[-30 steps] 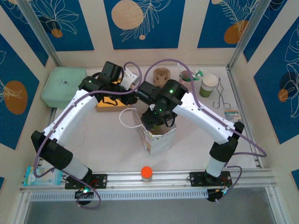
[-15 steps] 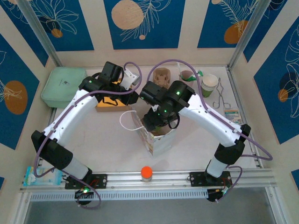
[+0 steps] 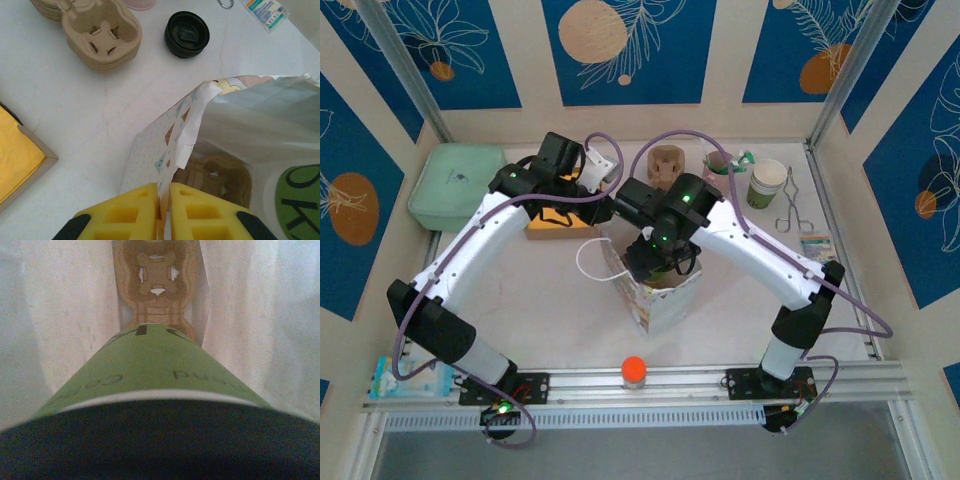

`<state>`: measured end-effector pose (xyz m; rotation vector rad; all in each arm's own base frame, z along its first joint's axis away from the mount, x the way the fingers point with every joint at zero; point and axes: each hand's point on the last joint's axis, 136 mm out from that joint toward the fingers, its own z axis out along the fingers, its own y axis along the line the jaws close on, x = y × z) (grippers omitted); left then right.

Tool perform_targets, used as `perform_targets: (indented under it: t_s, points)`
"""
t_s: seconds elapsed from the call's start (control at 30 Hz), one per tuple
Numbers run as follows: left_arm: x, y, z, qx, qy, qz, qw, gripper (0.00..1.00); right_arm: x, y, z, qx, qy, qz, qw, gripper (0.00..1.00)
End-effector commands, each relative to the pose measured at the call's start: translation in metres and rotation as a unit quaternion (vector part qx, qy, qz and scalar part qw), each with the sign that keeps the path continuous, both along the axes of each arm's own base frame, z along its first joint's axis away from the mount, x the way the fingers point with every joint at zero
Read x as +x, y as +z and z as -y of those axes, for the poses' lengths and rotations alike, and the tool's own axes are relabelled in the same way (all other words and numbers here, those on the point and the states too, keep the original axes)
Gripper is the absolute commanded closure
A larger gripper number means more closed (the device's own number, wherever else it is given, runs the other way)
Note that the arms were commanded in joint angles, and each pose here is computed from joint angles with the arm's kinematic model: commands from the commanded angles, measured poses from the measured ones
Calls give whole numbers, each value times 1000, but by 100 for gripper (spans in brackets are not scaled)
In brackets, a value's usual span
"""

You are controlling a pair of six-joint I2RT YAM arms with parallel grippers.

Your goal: Pack the takeout coffee

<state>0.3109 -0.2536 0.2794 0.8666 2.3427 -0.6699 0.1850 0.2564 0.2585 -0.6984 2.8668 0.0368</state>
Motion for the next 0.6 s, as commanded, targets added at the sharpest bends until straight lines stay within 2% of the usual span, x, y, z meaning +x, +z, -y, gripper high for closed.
perform_targets:
  t_s: [0.0, 0.2, 0.37, 0.57]
  points:
    - [-3, 3, -4, -4, 3, 3, 1000, 86, -4, 0, -2, -8, 0, -4, 1000, 57]
    - [-5, 3, -4, -7, 0, 3, 1000, 84, -6, -7, -10, 23, 4, -22, 1000, 57]
    - [-6, 2, -6, -1, 2, 6, 1000, 84, 1, -17, 8, -11, -25, -19, 999, 58]
    - [-5, 2, -7, 3, 4, 8, 1000, 85, -11, -20, -11, 14, 7, -35, 999, 58]
